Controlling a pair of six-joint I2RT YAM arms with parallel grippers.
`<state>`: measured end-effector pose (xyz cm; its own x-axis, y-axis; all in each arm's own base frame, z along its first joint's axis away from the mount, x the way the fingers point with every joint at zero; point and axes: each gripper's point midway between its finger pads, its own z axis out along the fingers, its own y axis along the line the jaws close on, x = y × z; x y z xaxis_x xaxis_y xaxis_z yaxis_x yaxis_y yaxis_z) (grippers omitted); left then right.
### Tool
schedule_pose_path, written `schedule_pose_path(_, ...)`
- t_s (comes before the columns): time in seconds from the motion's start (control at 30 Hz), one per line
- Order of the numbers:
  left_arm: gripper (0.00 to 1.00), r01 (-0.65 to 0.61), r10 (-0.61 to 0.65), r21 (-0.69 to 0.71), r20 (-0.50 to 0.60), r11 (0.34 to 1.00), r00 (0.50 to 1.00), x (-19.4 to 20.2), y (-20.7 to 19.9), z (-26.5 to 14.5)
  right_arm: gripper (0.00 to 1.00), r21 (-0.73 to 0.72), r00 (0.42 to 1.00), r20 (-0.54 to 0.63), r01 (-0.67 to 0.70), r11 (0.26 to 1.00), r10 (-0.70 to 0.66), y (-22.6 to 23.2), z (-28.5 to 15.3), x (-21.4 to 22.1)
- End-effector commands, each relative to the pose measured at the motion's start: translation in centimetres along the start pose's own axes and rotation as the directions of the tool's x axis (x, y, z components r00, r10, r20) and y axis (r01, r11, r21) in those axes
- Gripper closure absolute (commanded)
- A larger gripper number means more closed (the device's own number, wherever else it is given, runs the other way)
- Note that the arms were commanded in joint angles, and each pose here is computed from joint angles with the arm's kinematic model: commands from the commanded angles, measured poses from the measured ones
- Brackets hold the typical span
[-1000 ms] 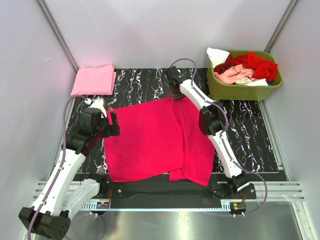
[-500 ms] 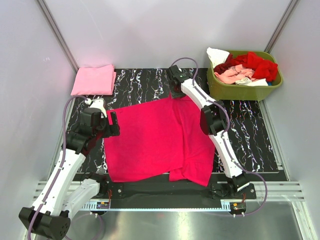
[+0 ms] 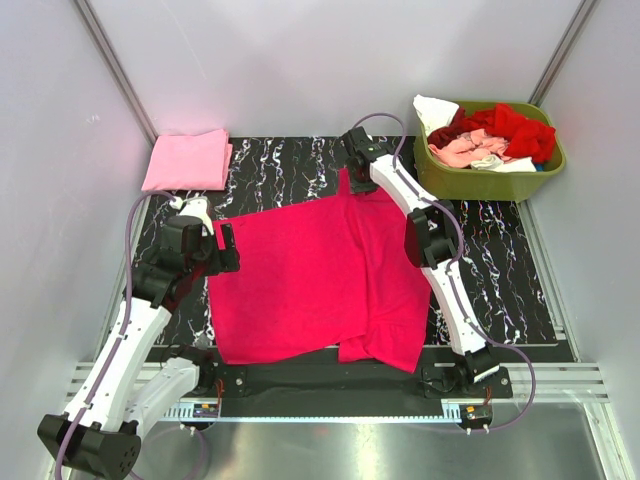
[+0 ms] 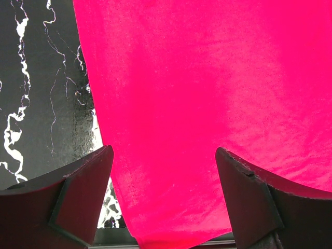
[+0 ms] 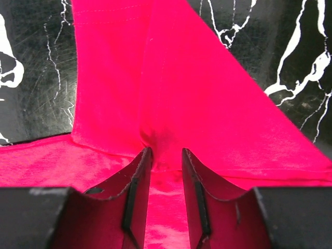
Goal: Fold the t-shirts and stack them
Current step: Flatten the tshirt out
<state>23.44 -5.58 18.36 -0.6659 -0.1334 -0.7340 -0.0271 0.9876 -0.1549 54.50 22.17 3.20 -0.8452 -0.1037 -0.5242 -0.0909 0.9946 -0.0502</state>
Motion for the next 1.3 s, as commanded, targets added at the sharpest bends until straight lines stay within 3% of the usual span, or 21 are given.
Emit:
schedule_pose_path(0.0, 0.14, -0.010, 0.009, 0.029, 0.045, 1.000, 0.999, -0.9, -0.5, 0.2, 0.63, -0.068, 0.996, 0.081, -0.033, 0.997, 0.038, 0.9, -3.6, -3.0)
schedule_pose_path(0.2, 0.14, -0.010, 0.009, 0.027, 0.044, 1.000, 0.999, -0.9, -0.5, 0.2, 0.63, -0.103, 0.996, 0.073, -0.041, 0.994, 0.049, 1.7, -3.7, -2.8)
schedule_pose_path(0.33, 0.14, -0.010, 0.009, 0.025, 0.046, 1.000, 0.999, -0.9, -0.4, 0.2, 0.71, -0.095, 0.997, 0.064, -0.032, 0.995, 0.039, 1.5, -3.3, -2.4)
schedule_pose_path(0.43, 0.14, -0.008, 0.007, 0.024, 0.049, 1.000, 0.999, -1.0, -0.4, 0.1, 0.83, -0.090, 0.998, 0.057, -0.036, 0.995, 0.041, 1.5, -3.2, -2.2)
schedule_pose_path(0.47, 0.14, -0.010, 0.009, 0.025, 0.046, 1.000, 0.999, -0.9, -0.4, 0.2, 0.93, -0.090, 0.997, 0.057, -0.038, 0.995, 0.043, 1.4, -3.2, -2.2)
schedule_pose_path(0.53, 0.14, -0.009, 0.008, 0.024, 0.047, 1.000, 0.999, -0.9, -0.4, 0.2, 1.00, -0.086, 0.997, 0.065, -0.037, 0.996, 0.043, 1.3, -3.3, -2.4)
schedule_pose_path(0.67, 0.14, -0.008, 0.007, 0.024, 0.048, 1.000, 0.999, -0.9, -0.4, 0.1, 1.00, -0.050, 0.995, 0.094, -0.022, 0.999, 0.026, 0.3, -4.5, -3.4)
schedule_pose_path(0.77, 0.14, -0.009, 0.008, 0.024, 0.050, 1.000, 0.999, -0.9, -0.4, 0.1, 1.00, 0.084, 0.984, 0.181, -0.017, 0.996, 0.001, -2.5, -6.2, -5.9)
schedule_pose_path(0.9, 0.14, -0.010, 0.009, 0.023, 0.045, 1.000, 0.999, -0.9, -0.4, 0.2, 1.00, 0.146, 0.966, 0.258, -0.032, 0.989, -0.006, -5.3, -8.0, -8.5)
schedule_pose_path(1.27, 0.14, -0.014, 0.014, 0.020, 0.032, 1.000, 0.999, -0.7, -0.4, 0.5, 1.00, 0.196, 0.924, 0.382, -0.112, 0.974, 0.029, -10.4, -5.6, -12.6)
